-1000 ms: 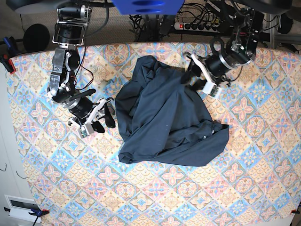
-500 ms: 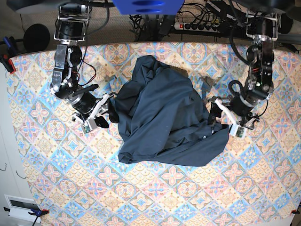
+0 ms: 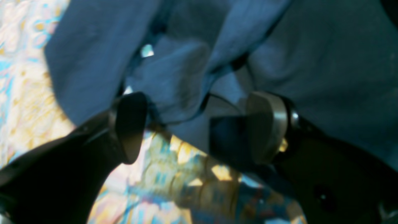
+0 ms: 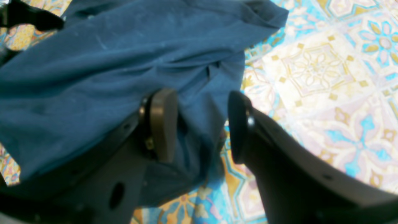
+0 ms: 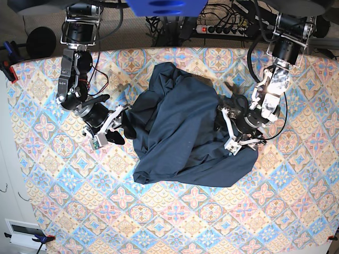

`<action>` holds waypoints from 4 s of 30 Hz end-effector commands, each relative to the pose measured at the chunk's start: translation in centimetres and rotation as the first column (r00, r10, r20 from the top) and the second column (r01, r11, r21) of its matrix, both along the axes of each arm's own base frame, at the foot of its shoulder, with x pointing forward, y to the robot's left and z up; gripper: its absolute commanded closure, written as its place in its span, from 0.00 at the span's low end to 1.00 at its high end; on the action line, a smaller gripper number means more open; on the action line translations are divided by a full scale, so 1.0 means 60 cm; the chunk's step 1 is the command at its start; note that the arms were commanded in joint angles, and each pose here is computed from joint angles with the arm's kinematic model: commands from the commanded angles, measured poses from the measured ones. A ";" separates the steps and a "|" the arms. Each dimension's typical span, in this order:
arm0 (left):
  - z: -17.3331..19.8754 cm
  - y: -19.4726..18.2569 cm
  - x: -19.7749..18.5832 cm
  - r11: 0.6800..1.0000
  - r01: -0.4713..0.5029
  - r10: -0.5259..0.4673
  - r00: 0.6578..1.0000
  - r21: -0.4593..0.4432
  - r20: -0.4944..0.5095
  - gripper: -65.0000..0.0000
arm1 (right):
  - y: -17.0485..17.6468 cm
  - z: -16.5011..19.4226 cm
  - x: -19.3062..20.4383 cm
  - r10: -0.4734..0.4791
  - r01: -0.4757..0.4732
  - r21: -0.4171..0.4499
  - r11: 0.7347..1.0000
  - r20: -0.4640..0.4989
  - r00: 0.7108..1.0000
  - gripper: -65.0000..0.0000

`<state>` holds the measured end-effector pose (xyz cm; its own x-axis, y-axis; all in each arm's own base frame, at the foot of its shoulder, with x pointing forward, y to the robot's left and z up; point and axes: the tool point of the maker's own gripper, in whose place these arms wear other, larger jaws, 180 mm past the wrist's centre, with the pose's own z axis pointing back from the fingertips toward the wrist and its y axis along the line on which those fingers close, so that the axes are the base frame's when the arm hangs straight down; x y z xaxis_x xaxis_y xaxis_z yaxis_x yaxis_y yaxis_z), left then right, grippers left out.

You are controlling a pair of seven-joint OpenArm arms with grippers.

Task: Layout the t-shirt on the table in an organized manner, then fold the t-shirt properly
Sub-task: 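Grasp the shirt fabric with the left gripper and pull it aside, then lift the shirt with the left gripper and drop it spread out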

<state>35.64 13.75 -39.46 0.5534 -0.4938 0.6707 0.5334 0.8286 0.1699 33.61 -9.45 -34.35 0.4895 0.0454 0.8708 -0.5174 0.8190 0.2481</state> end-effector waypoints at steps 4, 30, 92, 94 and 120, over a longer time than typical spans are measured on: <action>0.021 0.000 0.034 1.000 0.007 -0.006 0.998 -0.022 0.065 0.65 | 0.000 0.029 0.014 -0.001 0.000 0.021 1.000 0.058 0.998 0.59; 0.171 -0.013 -0.099 0.973 0.002 0.002 1.000 -0.231 0.020 1.00 | -0.002 0.028 0.016 -0.004 0.002 0.022 1.000 0.055 0.998 0.59; 0.321 0.219 -0.074 0.656 -0.323 0.435 0.900 -0.682 -0.007 1.00 | 0.037 0.023 0.004 0.064 -0.065 0.023 0.998 0.047 0.997 0.59; 0.302 0.231 -0.099 0.614 -0.357 0.448 0.892 -0.704 -0.062 1.00 | 0.070 0.018 -0.006 0.123 -0.124 0.022 0.992 0.037 0.992 0.59; 0.397 -0.108 0.073 0.562 0.065 -0.032 0.998 -0.824 0.057 1.00 | 0.125 0.011 -0.028 0.232 -0.232 0.013 0.973 0.028 0.972 0.59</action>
<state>39.82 7.42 -18.55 0.5827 0.2210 0.7821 0.5299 0.6263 -0.5718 30.97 -1.88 -35.43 0.4906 0.1711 0.8544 -0.6894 0.6759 0.2605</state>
